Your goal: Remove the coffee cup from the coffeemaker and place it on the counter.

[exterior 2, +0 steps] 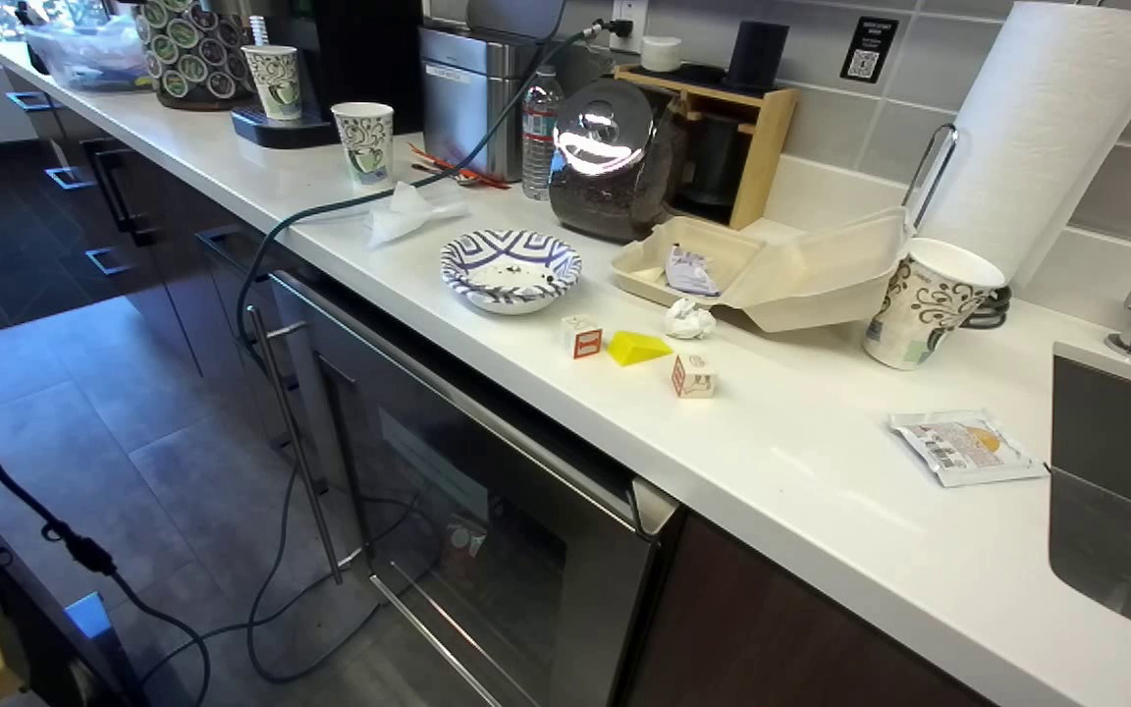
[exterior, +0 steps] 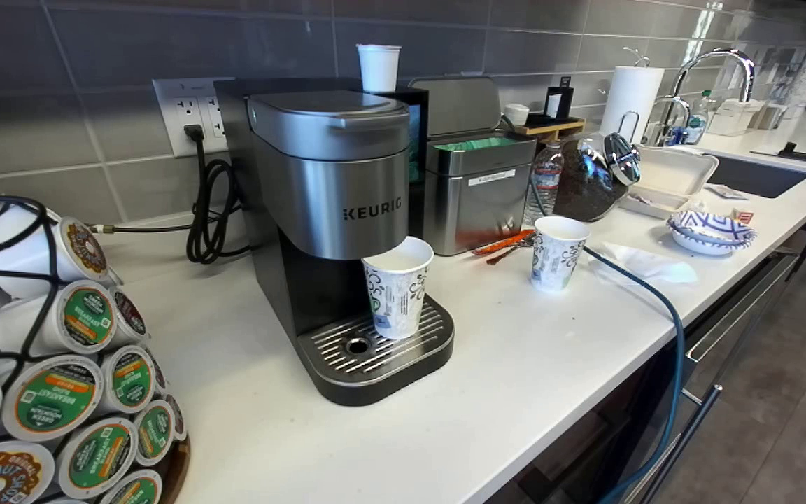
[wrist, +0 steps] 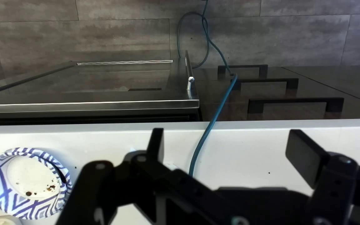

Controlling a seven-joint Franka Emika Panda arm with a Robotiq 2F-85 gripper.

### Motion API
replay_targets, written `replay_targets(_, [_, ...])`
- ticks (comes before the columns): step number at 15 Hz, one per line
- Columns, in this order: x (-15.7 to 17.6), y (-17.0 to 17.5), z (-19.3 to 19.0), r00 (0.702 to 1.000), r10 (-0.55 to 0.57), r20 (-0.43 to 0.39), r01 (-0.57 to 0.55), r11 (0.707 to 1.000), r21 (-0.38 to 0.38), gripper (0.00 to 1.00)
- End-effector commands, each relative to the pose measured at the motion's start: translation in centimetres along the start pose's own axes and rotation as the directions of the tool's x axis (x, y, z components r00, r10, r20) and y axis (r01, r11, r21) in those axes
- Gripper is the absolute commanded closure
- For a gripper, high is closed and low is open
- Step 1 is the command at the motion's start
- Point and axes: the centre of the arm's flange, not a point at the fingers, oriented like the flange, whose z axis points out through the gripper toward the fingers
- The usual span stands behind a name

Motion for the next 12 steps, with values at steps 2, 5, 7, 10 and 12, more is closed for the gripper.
replay_targets(2, [0.0, 0.0, 0.0, 1.000, 0.000, 0.000, 0.000, 1.000, 0.000, 0.00])
replay_targets(5, [0.1, -0.7, 0.6, 1.000, -0.005, -0.004, 0.005, 1.000, 0.021, 0.00])
replay_targets(7, [0.4, -2.5, 1.6, 1.000, 0.001, -0.030, 0.001, 0.998, 0.059, 0.00])
replay_targets(10, [0.8, -5.2, 2.7, 0.998, -0.001, -0.064, 0.009, 0.993, 0.114, 0.00])
replay_targets(12, [1.2, -7.6, 3.6, 0.997, -0.001, -0.083, 0.014, 0.987, 0.160, 0.00])
